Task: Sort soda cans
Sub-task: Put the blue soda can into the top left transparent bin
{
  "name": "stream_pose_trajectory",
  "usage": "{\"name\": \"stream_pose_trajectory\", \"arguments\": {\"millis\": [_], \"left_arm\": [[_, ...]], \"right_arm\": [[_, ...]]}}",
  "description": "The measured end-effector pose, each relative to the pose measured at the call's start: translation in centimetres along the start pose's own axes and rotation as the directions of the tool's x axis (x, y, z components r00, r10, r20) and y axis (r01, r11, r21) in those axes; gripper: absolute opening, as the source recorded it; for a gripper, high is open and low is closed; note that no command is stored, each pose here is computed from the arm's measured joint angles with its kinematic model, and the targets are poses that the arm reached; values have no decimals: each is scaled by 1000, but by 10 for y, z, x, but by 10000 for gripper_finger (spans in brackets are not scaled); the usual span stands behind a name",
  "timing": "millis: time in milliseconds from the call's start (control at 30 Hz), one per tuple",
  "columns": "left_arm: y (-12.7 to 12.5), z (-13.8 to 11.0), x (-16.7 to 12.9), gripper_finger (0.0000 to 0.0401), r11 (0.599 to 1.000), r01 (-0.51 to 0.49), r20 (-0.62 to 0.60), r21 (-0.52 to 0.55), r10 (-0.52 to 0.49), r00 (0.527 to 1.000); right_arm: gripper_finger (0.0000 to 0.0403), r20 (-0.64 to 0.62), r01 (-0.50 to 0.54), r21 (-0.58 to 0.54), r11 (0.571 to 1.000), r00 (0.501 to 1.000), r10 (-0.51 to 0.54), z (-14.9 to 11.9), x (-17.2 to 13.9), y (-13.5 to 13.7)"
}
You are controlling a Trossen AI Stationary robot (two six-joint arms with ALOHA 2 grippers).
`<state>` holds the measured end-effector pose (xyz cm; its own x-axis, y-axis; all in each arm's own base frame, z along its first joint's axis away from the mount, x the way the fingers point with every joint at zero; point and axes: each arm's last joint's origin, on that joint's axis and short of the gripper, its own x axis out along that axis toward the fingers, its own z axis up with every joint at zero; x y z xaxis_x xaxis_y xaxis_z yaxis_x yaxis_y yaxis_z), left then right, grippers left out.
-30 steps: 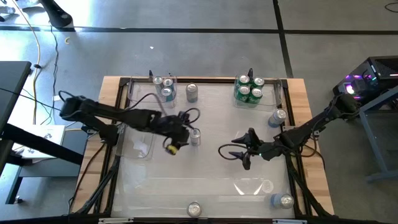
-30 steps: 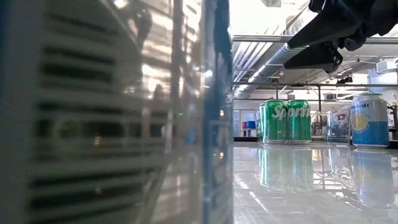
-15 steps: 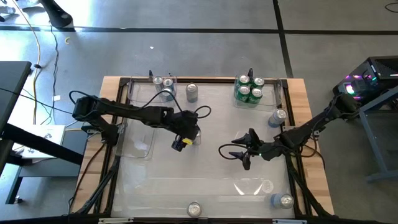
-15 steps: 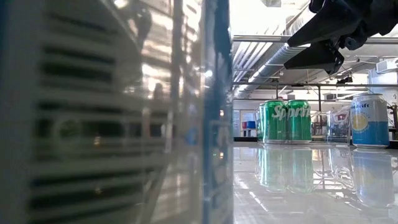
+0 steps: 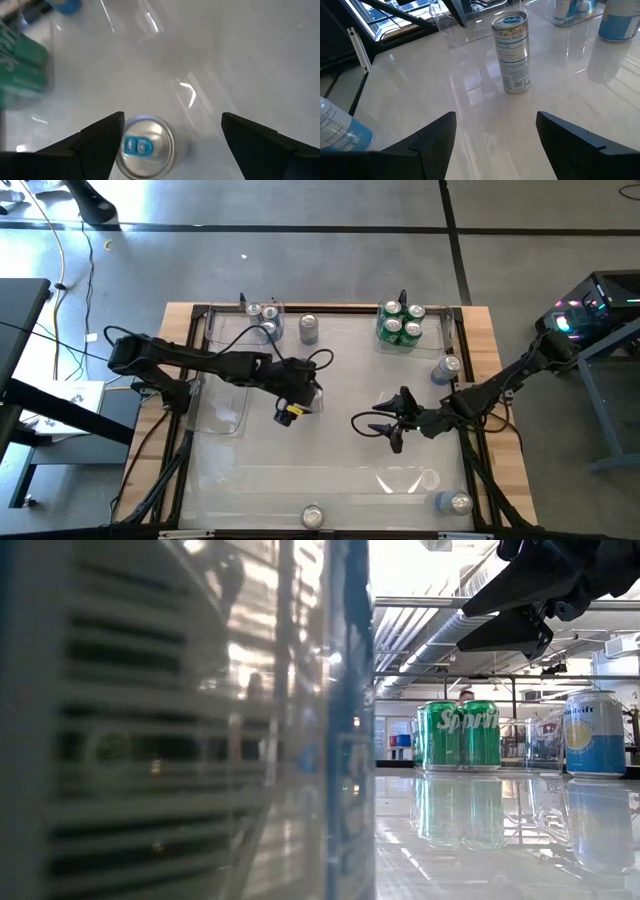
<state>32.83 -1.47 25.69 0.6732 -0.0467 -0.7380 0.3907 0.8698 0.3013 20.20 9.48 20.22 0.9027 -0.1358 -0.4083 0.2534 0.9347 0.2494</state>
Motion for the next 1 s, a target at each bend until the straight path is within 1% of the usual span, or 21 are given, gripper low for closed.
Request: {"name": "stream_pose_trajectory", "arguments": {"millis": [67,167,300,400,667,800,1000], "left_arm": [[1,2,-1,330,1000,-12,21,10,12,1000],[5,0,4,330,1000,-22,19,17,22,1000],[10,-8,17,330,1000,-25,-32,0,25,999],[13,-13,24,330,999,-53,-77,-2,52,996],[12,-19,35,326,1000,-27,-126,12,28,992],[12,-19,34,301,1000,-28,-127,-9,26,992],[12,-19,34,251,995,-37,-122,-94,25,992]], "right_arm": [[271,1,-1,1,1000,1000,1,0,0,0],[271,1,0,2,1000,1000,0,0,0,0],[271,2,-1,3,1000,1000,1,0,0,0],[271,3,-1,4,1000,1000,1,0,0,0],[271,2,-1,2,1000,1000,1,0,0,0],[271,2,-1,1,1000,1000,1,0,0,0],[271,3,0,1,1000,1000,0,0,0,0]]}}
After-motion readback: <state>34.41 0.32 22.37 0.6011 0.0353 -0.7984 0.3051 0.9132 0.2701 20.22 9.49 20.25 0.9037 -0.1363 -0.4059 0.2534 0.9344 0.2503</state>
